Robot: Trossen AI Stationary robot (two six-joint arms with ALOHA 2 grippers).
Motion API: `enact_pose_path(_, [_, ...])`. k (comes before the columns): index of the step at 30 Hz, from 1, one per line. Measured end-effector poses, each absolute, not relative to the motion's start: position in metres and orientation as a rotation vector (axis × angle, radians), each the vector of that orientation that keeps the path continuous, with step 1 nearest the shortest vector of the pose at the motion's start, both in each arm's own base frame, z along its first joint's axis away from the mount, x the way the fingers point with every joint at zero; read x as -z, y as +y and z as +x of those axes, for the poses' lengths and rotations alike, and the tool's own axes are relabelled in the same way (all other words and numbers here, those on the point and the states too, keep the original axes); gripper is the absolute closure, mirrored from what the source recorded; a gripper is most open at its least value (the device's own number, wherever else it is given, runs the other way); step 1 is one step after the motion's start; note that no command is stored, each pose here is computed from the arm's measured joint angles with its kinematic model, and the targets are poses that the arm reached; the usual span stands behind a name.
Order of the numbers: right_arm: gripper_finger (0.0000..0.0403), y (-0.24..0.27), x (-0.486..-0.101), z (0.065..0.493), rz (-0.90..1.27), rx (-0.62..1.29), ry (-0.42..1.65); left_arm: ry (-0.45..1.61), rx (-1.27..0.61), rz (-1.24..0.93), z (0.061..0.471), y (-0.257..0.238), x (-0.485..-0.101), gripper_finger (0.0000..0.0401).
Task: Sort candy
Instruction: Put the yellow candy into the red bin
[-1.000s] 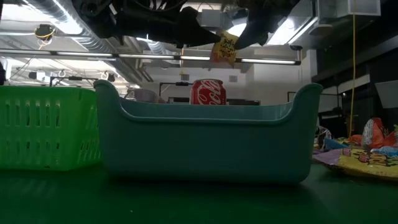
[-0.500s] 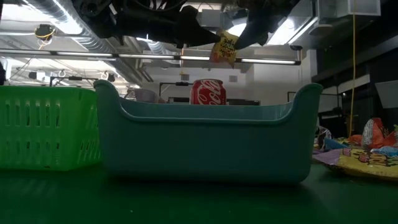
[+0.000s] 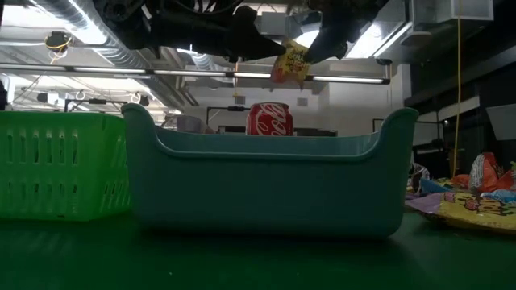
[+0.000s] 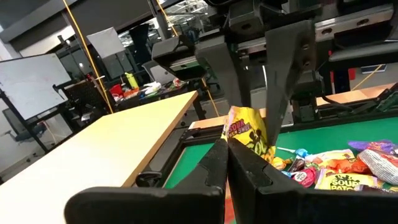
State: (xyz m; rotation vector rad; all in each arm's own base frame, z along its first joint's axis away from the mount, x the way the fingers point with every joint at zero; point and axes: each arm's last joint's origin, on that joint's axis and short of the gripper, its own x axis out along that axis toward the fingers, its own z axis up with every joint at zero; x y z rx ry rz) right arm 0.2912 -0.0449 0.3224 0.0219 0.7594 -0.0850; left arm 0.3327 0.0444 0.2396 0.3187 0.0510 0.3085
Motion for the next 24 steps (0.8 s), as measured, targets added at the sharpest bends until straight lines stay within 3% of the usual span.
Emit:
enact_pose_path(5, [0.0244,-0.0463,-0.3224,0.2911,0.003,0.13,0.762,0.051,-0.309,0.318,0.3327,0.0444,-0.2395,0.0401])
enact_pose_path(9, [0.0214,-0.0464,-0.3224,0.2911,0.001,0.134,0.763,0.051,-0.308,0.318,0.3327,0.0444,-0.2395,0.0401])
enact_pose_path(16, [0.0212,-0.0464,-0.3224,0.291,0.005,0.136,0.763,0.05,-0.294,0.318,0.3331,0.0415,-0.2394,0.0401])
enact_pose_path(24, [0.0214,-0.0462,-0.3211,0.2899,0.009,0.136,0.78,0.149,-0.407,0.238,0.3312,0.045,-0.2299,0.0388])
